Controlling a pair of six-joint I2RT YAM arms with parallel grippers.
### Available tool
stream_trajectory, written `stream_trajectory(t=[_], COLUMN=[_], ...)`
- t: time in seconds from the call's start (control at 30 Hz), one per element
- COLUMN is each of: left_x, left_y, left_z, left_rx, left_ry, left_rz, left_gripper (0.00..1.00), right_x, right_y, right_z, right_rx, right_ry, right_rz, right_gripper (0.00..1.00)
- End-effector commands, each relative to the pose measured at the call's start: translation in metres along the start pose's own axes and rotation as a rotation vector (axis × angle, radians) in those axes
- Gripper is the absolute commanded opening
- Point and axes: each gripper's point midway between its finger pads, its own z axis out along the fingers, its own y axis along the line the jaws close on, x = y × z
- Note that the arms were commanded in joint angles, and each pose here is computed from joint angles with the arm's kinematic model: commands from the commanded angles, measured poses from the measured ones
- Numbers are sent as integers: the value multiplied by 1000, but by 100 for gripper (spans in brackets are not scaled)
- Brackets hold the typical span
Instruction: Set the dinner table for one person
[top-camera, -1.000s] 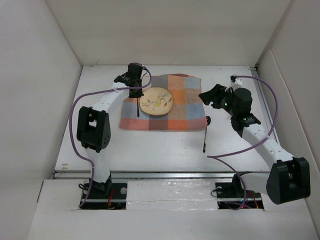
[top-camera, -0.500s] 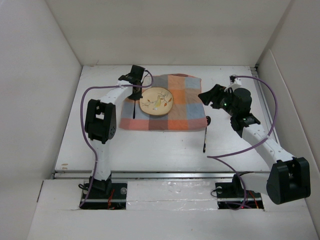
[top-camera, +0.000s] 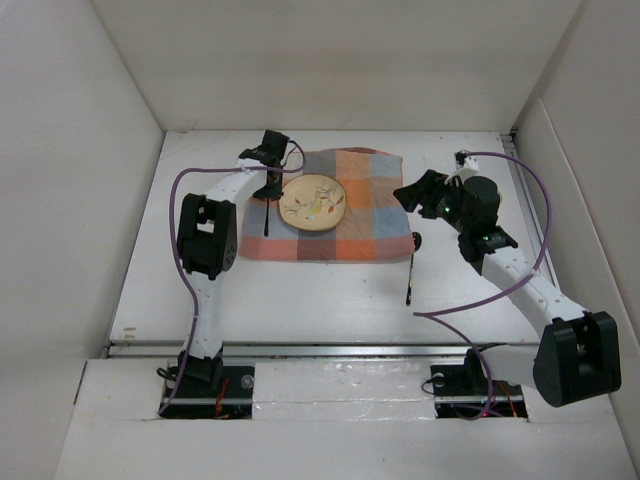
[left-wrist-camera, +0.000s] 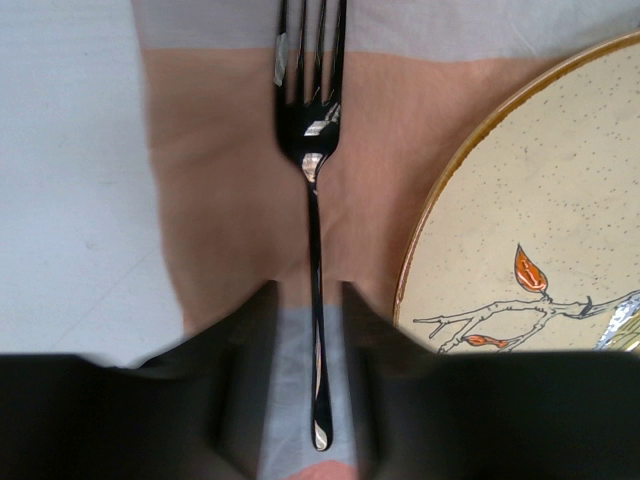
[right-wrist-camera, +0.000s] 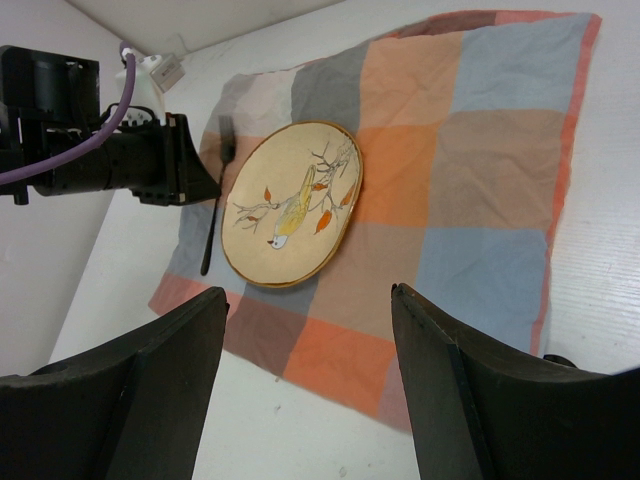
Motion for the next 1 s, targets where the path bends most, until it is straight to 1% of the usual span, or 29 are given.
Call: stream_trajectory(t=[0.0,0.03,0.1,0.13,0.17,0.2,0.23,0.27,0.3,0.33,0.37,0.4,0.43,0.47,0.5,0.53,0.57,0.6,0.63,0.67,0.7,0.73,0.77,0.8,0.83,0.87,0.9,0.93,0.97], left_x=[-22,-25,-41,-46,-58,-63,-67,-73,-74,-73,-68,-61,-52,-36,-26,-14,3,17,24,43,50,56,64,68,71,76,77,78,83], left_y=[5,6,7,8,10,10,12,18,7,3,-1,-23,-33,-37,-42,-47,-51,-49,-46,-42,-40,-38,-35,-34,-33,-31,-29,-28,-26], left_z=[-19,-25,-48,-55,-72,-82,-92,-117,-137,-153,-186,-209,-227,-260,-279,-293,-322,-331,-341,-352,-360,-363,-373,-377,-380,-385,-389,-390,-396], left_rx=[1,3,24,29,38,46,49,52,76,91,141,214,266,349,403,471,607,642,675,722,743,752,782,794,797,810,815,818,832], left_ry=[-75,-91,-155,-173,-210,-225,-240,-281,-310,-335,-392,-428,-451,-497,-521,-533,-589,-594,-631,-646,-663,-665,-683,-689,-705,-721,-738,-749,-770], left_rz=[-34,-46,-77,-97,-116,-130,-159,-186,-183,-182,-185,-149,-132,-128,-123,-115,-119,-116,-117,-109,-109,-104,-95,-86,-74,-66,-60,-54,-53], left_gripper=[33,40,49,54,56,56,56,56,54,52,49,42,17,9,0,0,0,0,0,0,0,0,0,5,6,8,11,12,13], right_x=[-13,-13,-11,-12,-12,-10,-11,-10,-9,-10,-7,-1,0,13,25,24,41,59,63,71,92,100,108,122,128,135,139,134,142], right_y=[10,8,10,7,5,5,3,1,-1,-3,-4,-11,-14,-25,-37,-45,-59,-71,-72,-75,-84,-85,-89,-97,-101,-100,-99,-98,-106], right_z=[3,3,4,5,5,5,5,4,4,3,2,-3,-6,-12,-18,-29,-43,-49,-57,-63,-69,-73,-77,-84,-86,-84,-82,-78,-75], right_rx=[-23,-16,-13,4,12,24,36,48,70,86,101,140,173,212,256,304,356,399,399,401,418,418,435,473,486,474,458,462,499], right_ry=[-49,-51,-43,-50,-51,-49,-51,-51,-54,-58,-51,-27,-35,-16,9,-19,-3,43,37,47,93,116,144,191,209,235,252,254,293], right_rz=[-42,-44,-44,-46,-41,-41,-40,-38,-38,-34,-33,-30,-34,-30,-25,-21,-8,-5,6,6,13,26,30,35,41,46,48,43,42], right_gripper=[71,71,69,64,59,52,34,24,15,0,0,0,0,0,0,0,0,0,0,0,0,2,7,12,23,30,34,36,36])
